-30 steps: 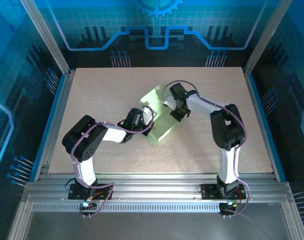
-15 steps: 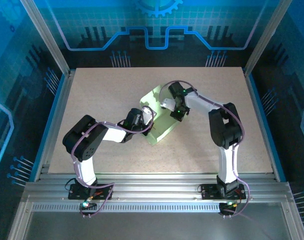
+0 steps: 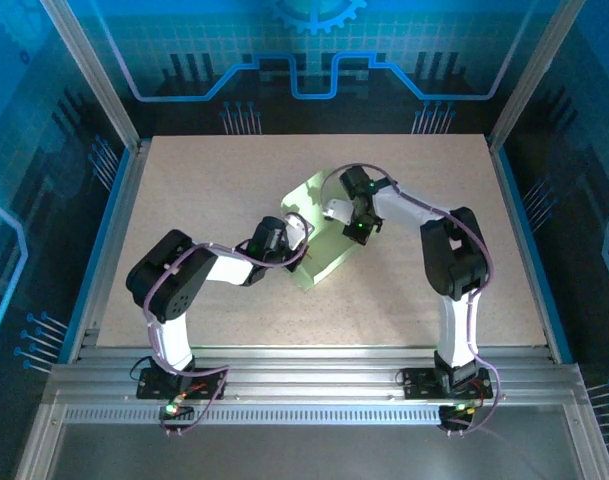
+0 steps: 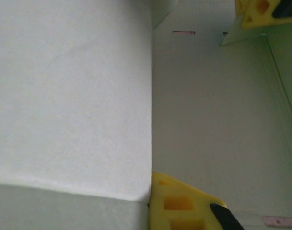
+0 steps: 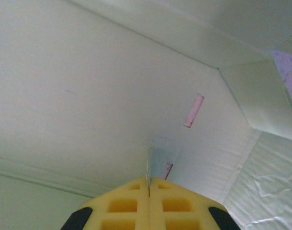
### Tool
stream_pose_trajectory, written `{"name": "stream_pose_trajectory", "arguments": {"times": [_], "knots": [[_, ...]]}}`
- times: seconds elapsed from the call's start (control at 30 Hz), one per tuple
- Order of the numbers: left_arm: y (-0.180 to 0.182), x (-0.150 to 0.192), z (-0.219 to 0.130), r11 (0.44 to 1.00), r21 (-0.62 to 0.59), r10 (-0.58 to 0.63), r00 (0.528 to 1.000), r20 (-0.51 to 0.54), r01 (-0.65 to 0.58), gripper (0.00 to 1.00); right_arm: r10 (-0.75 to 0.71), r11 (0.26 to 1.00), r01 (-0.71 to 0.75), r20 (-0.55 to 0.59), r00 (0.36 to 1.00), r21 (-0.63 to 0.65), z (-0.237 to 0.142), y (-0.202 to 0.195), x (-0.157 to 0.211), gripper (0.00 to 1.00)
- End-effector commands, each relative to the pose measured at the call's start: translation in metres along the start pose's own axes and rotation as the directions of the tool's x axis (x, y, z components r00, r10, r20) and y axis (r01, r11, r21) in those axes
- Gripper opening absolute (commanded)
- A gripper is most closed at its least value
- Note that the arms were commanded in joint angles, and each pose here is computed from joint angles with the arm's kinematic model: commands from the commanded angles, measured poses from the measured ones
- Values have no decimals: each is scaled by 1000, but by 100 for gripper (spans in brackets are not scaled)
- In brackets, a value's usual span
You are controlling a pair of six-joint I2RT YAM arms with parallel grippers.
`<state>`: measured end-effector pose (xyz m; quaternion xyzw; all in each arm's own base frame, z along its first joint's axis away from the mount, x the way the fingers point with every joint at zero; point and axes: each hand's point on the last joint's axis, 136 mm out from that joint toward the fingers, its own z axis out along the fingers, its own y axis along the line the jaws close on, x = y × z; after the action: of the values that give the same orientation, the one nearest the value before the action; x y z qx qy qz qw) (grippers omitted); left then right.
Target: Fold the paper box
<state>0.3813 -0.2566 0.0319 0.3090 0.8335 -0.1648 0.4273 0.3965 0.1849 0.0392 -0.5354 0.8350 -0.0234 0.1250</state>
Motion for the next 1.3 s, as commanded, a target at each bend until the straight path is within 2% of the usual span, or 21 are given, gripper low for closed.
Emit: {"name": "stream_pose_trajectory", "arguments": {"times": [0.0, 0.1, 0.23, 0.3, 0.37, 0.47, 0.57, 0.63, 0.8, 0.9, 0.97, 1.07, 1.27], "knots": [[-16, 21, 6, 997, 79, 16, 998, -66, -11, 6, -170, 984, 171, 39, 985, -41, 14, 30, -13, 0], [-17, 20, 5, 997, 78, 19, 998, -63, -14, 6, -134, 990, 135, 40, 990, -35, 15, 24, -13, 0], [-17, 20, 5, 997, 81, 17, 998, -65, -12, 6, 89, 994, -84, 72, 993, -72, 6, 0, -18, 0], [-17, 20, 5, 997, 80, 18, 998, -63, -13, 6, 126, 987, -120, 53, 991, -106, 5, -2, -17, 1], [-17, 20, 5, 996, 85, 19, 998, -65, -13, 7, 66, 993, -61, 39, 997, -102, 9, 4, -15, 0], [-18, 20, 4, 996, 90, 22, 998, -64, -17, 7, -96, 993, 99, 56, 994, -56, 16, 19, -14, 0], [-18, 20, 4, 996, 87, 26, 997, -66, -20, 7, -125, 991, 128, 69, 990, -47, 15, 26, -17, 0], [-18, 21, 4, 996, 87, 27, 997, -67, -21, 7, -219, 975, 220, 60, 974, -16, 17, 31, -14, 0], [-17, 22, 5, 996, 85, 26, 997, -68, -21, 7, -143, 989, 146, 99, 985, -20, 10, 20, -16, 0], [-18, 22, 5, 996, 86, 26, 997, -70, -20, 7, -79, 996, 84, 167, 983, -27, -2, 11, -24, 16], [-18, 21, 4, 996, 87, 26, 997, -68, -20, 7, -36, 998, 47, 209, 977, -46, -13, 8, -30, 35], [-21, 22, 4, 994, 102, 32, 997, -72, -24, 7, 13, 999, 1, 274, 962, -49, -28, -2, -35, 47], [-20, 23, 3, 994, 102, 36, 996, -78, -28, 7, 106, 994, -98, 393, 913, -42, -50, -29, -37, 49]]}}
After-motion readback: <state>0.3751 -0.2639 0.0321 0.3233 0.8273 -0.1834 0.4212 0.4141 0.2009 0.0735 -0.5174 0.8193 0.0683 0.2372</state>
